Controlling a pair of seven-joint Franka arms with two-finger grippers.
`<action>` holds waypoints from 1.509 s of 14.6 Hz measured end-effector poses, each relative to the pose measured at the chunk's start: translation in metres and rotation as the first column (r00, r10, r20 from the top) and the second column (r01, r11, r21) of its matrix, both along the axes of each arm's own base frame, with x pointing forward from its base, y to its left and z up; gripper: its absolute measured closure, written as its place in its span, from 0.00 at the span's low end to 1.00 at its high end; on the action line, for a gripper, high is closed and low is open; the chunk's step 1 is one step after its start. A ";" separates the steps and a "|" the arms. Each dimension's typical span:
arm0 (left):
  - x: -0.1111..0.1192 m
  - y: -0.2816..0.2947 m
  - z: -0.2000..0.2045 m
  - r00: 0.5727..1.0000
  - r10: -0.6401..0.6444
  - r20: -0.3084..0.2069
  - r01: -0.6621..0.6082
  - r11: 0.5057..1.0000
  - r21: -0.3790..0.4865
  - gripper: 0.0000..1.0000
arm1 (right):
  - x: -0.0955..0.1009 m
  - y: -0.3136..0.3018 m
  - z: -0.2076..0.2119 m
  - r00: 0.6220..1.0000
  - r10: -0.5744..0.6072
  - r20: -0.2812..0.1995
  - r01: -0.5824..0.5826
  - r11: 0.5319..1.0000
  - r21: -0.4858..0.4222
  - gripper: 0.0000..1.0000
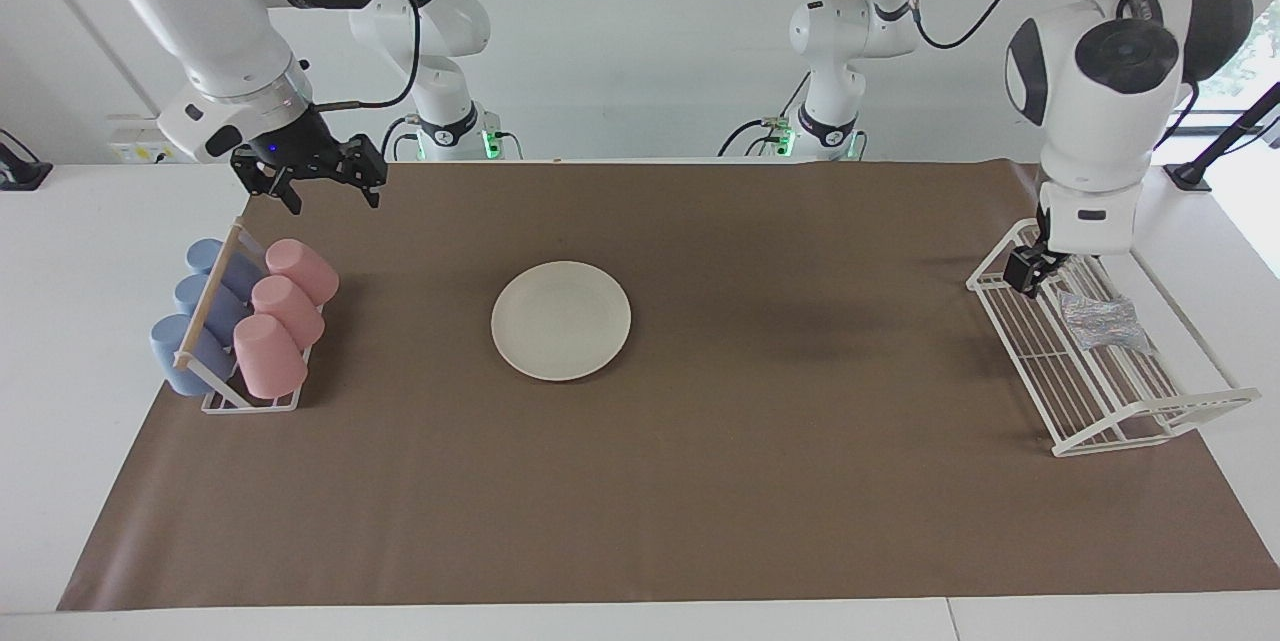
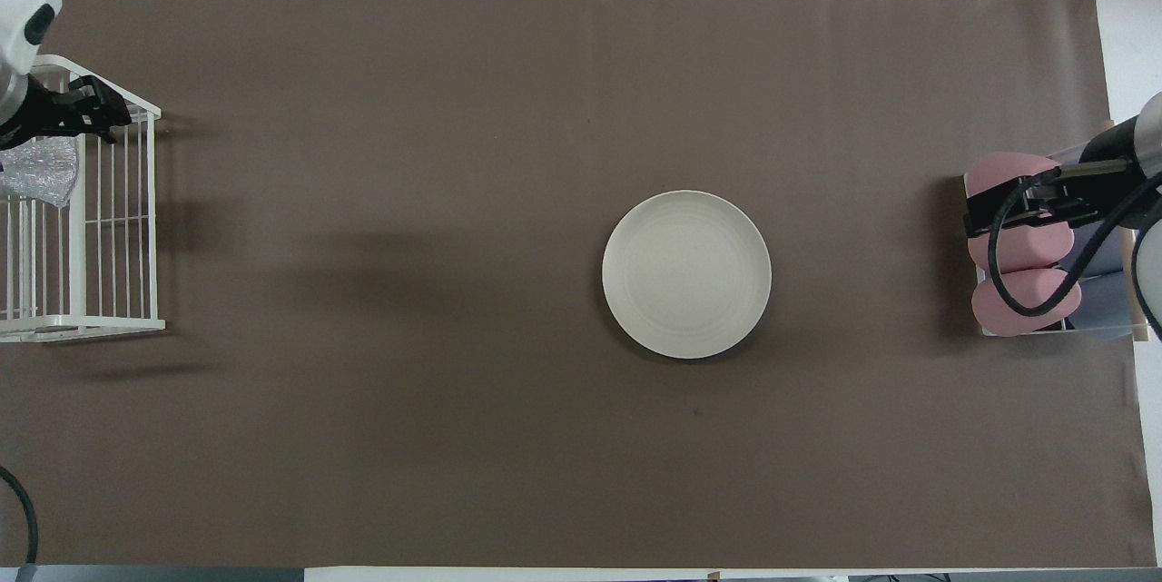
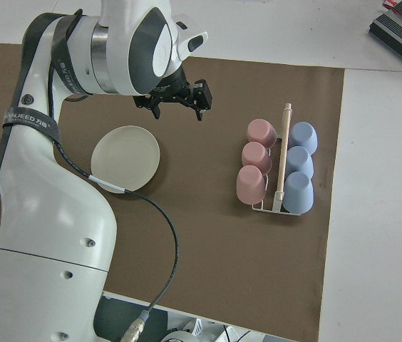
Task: Wipe plate with sponge
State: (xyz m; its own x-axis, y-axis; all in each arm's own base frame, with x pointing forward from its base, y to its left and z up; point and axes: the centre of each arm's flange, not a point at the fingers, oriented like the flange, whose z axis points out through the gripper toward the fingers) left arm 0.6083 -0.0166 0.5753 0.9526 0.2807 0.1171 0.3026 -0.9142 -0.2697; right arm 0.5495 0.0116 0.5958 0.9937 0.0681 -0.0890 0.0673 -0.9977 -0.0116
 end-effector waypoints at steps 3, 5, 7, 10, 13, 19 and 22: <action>-0.029 0.000 0.034 0.999 -0.037 -0.033 0.033 0.993 -0.114 0.00 | 0.000 0.004 0.000 1.000 -0.011 0.000 0.011 1.000 -0.002 0.00; -0.046 -0.014 0.050 0.996 -0.073 -0.054 0.060 0.975 -0.213 0.00 | 0.000 0.008 0.000 1.000 -0.009 0.000 0.009 1.000 -0.002 0.00; -0.064 -0.019 0.064 0.991 -0.110 -0.076 0.084 0.956 -0.281 0.00 | -0.001 0.008 0.001 1.000 -0.009 0.001 0.009 1.000 -0.002 0.00; -0.080 -0.024 0.072 0.987 -0.128 -0.094 0.090 0.940 -0.330 0.00 | -0.001 0.008 0.001 1.000 -0.011 0.002 0.011 1.000 -0.002 0.00; -0.084 -0.028 0.052 0.986 -0.139 -0.087 0.103 0.936 -0.336 0.00 | -0.001 0.010 0.001 1.000 -0.023 0.002 0.023 1.000 -0.004 0.00; -0.083 -0.035 0.039 0.983 -0.161 -0.089 0.125 0.940 -0.319 0.00 | -0.001 0.022 0.001 1.000 -0.005 0.002 0.005 1.000 -0.004 0.00; -0.082 -0.031 0.045 0.982 -0.168 -0.082 0.142 0.955 -0.260 0.00 | -0.002 0.027 0.001 1.000 0.002 0.002 -0.002 1.000 -0.004 0.00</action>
